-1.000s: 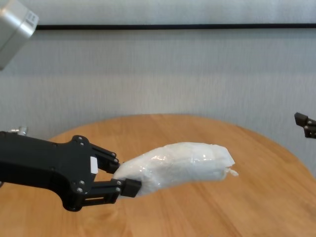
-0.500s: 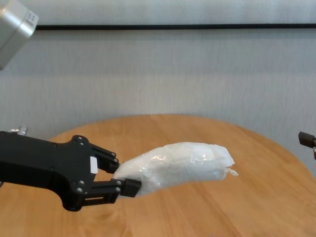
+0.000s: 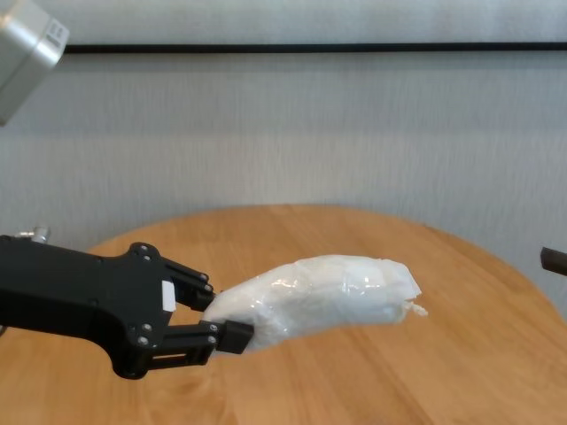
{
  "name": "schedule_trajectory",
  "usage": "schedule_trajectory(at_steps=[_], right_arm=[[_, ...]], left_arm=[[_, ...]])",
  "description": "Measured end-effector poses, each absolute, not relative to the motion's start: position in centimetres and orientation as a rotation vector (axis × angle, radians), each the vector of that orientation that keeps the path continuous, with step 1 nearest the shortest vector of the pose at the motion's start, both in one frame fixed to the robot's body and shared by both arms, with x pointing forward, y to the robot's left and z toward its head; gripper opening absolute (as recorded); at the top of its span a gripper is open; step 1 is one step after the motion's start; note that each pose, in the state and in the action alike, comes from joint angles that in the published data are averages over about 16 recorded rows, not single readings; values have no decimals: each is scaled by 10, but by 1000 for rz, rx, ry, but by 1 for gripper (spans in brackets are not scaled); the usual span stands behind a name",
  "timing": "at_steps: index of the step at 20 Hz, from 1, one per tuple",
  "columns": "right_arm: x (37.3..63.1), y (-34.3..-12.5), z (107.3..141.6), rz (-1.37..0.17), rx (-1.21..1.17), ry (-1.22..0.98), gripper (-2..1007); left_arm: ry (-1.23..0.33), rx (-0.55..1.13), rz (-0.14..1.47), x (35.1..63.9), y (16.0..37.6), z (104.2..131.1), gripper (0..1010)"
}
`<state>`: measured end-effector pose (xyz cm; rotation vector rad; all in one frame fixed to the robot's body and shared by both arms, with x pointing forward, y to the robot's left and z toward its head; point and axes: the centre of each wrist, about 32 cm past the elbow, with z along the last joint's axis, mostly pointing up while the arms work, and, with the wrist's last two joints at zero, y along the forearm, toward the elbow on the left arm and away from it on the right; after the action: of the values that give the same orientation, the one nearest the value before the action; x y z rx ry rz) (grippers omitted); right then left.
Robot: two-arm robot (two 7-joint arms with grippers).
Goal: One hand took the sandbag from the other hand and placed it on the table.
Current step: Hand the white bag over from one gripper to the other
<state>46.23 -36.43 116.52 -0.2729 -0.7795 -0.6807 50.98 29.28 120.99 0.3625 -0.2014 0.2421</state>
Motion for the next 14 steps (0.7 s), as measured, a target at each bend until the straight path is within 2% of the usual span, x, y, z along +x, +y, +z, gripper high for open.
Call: schedule_trajectory(at_steps=[14], right_arm=[[449, -364, 1156, -509, -286, -960, 1000]], left_arm=[[-201, 363, 242, 510, 293, 1210, 278]])
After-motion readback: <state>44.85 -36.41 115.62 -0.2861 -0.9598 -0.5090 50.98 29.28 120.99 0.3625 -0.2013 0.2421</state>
